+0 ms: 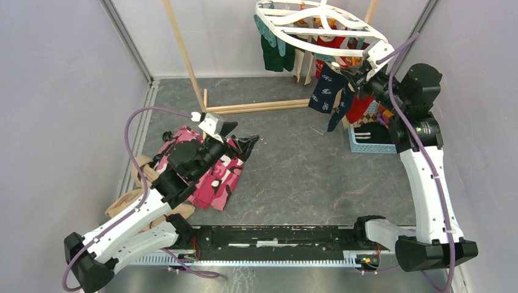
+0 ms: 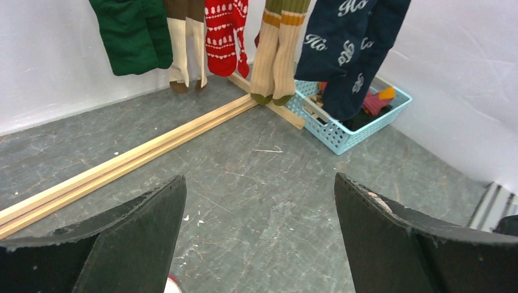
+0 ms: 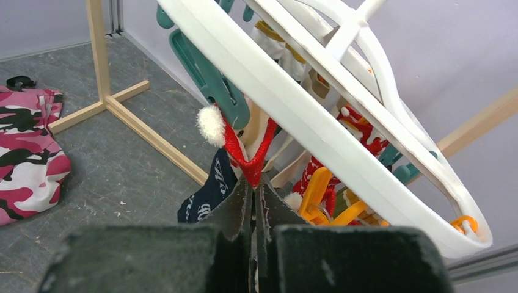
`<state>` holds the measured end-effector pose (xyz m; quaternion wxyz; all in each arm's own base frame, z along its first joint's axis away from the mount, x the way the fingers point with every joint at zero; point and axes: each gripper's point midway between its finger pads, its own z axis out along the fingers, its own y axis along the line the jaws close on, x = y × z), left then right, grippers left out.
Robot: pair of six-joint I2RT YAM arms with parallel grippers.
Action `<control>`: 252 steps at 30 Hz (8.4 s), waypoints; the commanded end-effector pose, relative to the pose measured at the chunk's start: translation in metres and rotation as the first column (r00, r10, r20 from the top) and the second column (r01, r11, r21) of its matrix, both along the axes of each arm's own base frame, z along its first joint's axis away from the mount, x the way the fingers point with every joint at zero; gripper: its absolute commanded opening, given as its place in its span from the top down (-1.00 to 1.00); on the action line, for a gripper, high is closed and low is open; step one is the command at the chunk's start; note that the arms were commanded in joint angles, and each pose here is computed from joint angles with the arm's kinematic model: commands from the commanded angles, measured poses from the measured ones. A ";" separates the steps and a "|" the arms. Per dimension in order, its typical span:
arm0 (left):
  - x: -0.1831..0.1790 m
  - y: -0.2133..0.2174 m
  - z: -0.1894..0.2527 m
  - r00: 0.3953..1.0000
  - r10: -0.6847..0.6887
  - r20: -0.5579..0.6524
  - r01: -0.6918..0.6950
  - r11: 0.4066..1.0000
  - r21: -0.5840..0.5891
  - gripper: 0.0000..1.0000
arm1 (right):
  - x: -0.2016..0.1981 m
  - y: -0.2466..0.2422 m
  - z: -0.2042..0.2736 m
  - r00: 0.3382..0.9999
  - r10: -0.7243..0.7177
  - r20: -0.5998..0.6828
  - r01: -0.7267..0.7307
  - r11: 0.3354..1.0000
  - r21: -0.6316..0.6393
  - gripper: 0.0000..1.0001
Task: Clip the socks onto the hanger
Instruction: Clamp the sock onto the hanger, then rotate the hanger at the clothesline.
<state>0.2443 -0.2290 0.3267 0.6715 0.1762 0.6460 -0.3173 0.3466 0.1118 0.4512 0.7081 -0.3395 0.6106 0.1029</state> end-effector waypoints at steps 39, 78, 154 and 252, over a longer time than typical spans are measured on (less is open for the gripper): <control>0.322 -0.028 -0.047 0.908 0.066 0.413 -0.036 0.996 -0.080 -0.70 | 0.008 -0.005 -0.002 0.993 0.110 -0.044 -0.104 0.988 0.110 0.95; 0.380 -0.010 0.035 0.802 0.194 0.565 0.009 0.941 -0.337 0.96 | 0.004 0.005 -0.006 0.981 0.177 -0.077 -0.166 0.977 0.134 0.88; 0.193 0.034 0.130 0.779 -0.016 0.627 0.274 0.908 -0.316 0.96 | -0.030 -0.138 0.012 0.992 -0.125 -0.026 0.126 0.992 0.012 -0.22; 0.037 0.009 0.147 0.689 -0.119 0.715 0.282 0.953 -0.113 0.96 | 0.005 -0.153 -0.021 0.961 -0.273 -0.049 0.273 0.962 0.008 -0.91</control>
